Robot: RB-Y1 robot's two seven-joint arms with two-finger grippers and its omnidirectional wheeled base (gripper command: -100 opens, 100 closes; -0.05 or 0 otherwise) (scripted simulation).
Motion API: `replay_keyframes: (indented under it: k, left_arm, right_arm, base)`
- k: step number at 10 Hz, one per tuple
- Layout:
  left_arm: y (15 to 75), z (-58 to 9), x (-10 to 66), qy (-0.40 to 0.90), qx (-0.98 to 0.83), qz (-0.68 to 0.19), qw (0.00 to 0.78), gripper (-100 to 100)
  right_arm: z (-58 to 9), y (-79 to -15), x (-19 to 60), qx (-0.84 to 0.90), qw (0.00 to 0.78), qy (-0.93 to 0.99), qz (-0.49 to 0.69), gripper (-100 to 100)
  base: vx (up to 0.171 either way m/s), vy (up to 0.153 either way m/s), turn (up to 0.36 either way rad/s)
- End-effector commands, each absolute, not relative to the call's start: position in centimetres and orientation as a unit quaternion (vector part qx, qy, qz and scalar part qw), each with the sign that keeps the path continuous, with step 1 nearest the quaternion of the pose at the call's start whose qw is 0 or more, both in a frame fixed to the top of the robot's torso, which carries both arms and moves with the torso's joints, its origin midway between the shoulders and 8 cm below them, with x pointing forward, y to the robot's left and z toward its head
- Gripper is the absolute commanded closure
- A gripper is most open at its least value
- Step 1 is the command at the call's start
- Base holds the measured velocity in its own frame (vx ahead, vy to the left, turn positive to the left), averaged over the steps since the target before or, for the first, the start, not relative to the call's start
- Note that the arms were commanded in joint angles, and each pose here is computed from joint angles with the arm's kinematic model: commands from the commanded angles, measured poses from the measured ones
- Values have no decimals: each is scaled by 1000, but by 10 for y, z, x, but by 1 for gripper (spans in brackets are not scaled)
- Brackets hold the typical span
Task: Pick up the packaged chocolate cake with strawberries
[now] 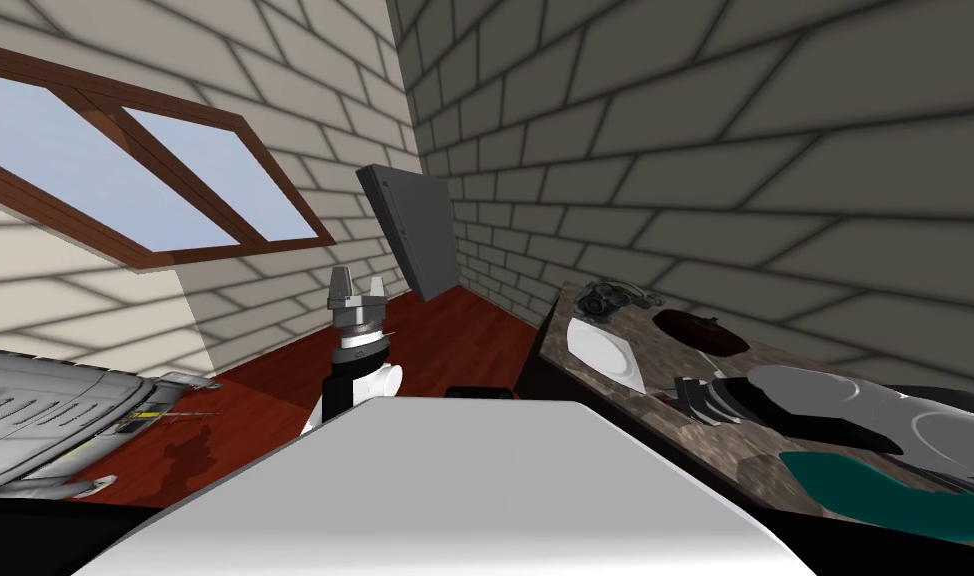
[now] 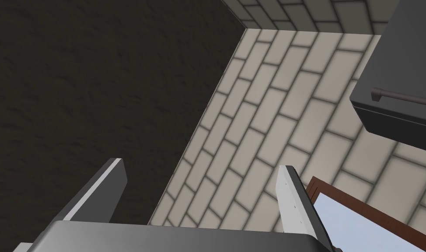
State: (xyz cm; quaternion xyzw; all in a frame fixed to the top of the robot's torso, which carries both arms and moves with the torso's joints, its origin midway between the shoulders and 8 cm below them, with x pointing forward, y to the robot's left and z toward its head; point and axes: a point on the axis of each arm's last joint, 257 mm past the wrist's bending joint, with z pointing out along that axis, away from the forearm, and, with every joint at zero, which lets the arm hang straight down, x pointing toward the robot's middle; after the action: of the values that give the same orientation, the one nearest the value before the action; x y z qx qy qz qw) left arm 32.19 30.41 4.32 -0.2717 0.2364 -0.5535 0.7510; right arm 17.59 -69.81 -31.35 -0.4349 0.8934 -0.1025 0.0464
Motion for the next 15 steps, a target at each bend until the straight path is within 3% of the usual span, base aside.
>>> replay_keyframes:
  k: [1, 15]
  left_arm:
    - [304, 43, 322, 236, -272, -553, 751, 0]
    - [304, 43, 322, 236, -272, -553, 751, 0]
  right_arm:
    - [-311, -706, 168, -433, 46, 895, -100, 100]
    - [-291, -748, 121, -454, 55, 883, -106, 100]
  base:
    - [49, 45, -23]
    - [48, 39, -24]
